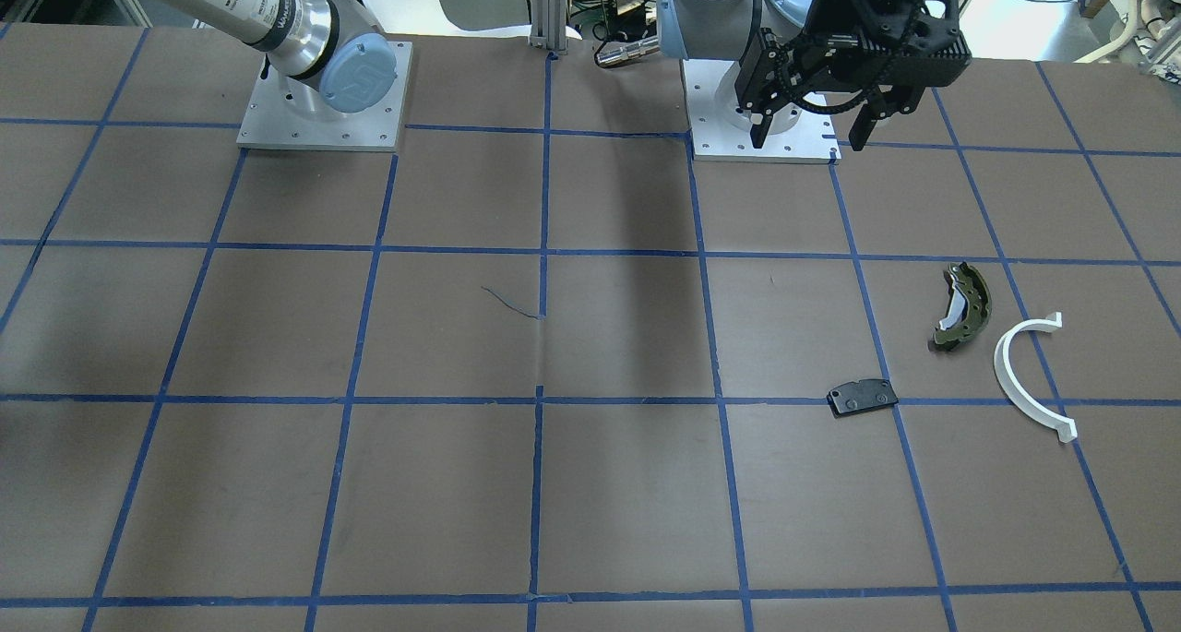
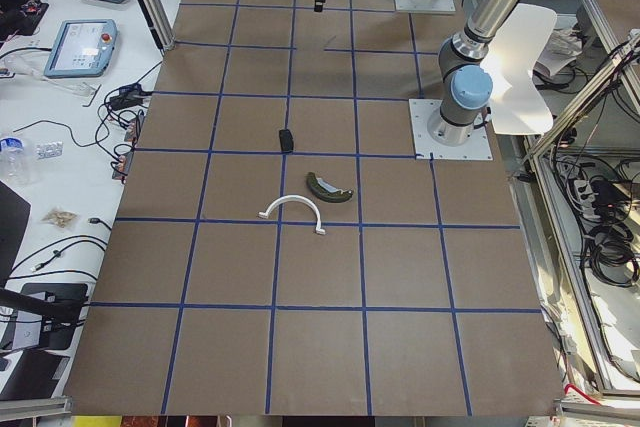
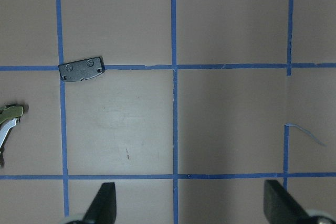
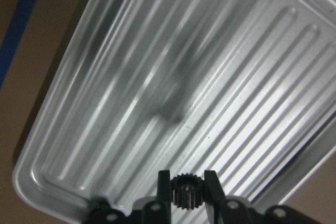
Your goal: Place bearing gear from tray to pile
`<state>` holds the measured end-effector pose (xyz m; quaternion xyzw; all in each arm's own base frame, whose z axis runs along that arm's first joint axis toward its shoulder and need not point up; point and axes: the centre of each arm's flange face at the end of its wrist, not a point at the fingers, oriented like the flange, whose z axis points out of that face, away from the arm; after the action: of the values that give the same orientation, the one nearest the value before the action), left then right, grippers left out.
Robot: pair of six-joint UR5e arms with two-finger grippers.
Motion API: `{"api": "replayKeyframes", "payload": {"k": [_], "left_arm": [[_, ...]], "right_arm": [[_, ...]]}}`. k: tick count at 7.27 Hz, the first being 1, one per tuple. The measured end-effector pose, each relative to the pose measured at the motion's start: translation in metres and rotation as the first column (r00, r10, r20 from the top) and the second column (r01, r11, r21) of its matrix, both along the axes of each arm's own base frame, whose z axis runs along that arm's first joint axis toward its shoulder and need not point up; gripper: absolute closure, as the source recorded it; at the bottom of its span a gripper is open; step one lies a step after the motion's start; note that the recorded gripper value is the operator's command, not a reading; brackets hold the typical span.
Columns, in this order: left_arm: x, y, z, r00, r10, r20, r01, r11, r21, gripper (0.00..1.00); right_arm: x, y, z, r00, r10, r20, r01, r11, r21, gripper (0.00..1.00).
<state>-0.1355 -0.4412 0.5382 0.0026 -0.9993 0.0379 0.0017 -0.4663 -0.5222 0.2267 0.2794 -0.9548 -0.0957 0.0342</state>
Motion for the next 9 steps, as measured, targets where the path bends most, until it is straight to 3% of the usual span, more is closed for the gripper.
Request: {"api": "replayKeyframes", "payload": {"k": [2,4,7,9], "left_arm": [[0.0,0.0,0.0,1.0,0.0,0.0,0.0,1.0,0.001,0.0],[0.0,0.0,0.0,1.0,0.0,0.0,0.0,1.0,0.0,0.0],[0.0,0.001,0.0,1.0,0.0,0.0,0.0,1.0,0.0,0.0],[0.0,0.001,-0.001,1.0,0.0,-0.001,0.0,1.0,0.0,0.0]], "right_arm": [[0.077,-0.028,0.051,0.992,-0.105,0.073,0.108,0.994,-0.03,1.0],[0.195,-0.051,0.096,0.965,-0.239,0.107,0.243,0.97,-0.028,1.0],[0.378,-0.043,0.092,0.881,-0.448,0.151,0.452,0.892,0.008,1.0],[0.509,-0.033,0.091,0.827,-0.548,0.123,0.552,0.834,0.001,1.0]]}}
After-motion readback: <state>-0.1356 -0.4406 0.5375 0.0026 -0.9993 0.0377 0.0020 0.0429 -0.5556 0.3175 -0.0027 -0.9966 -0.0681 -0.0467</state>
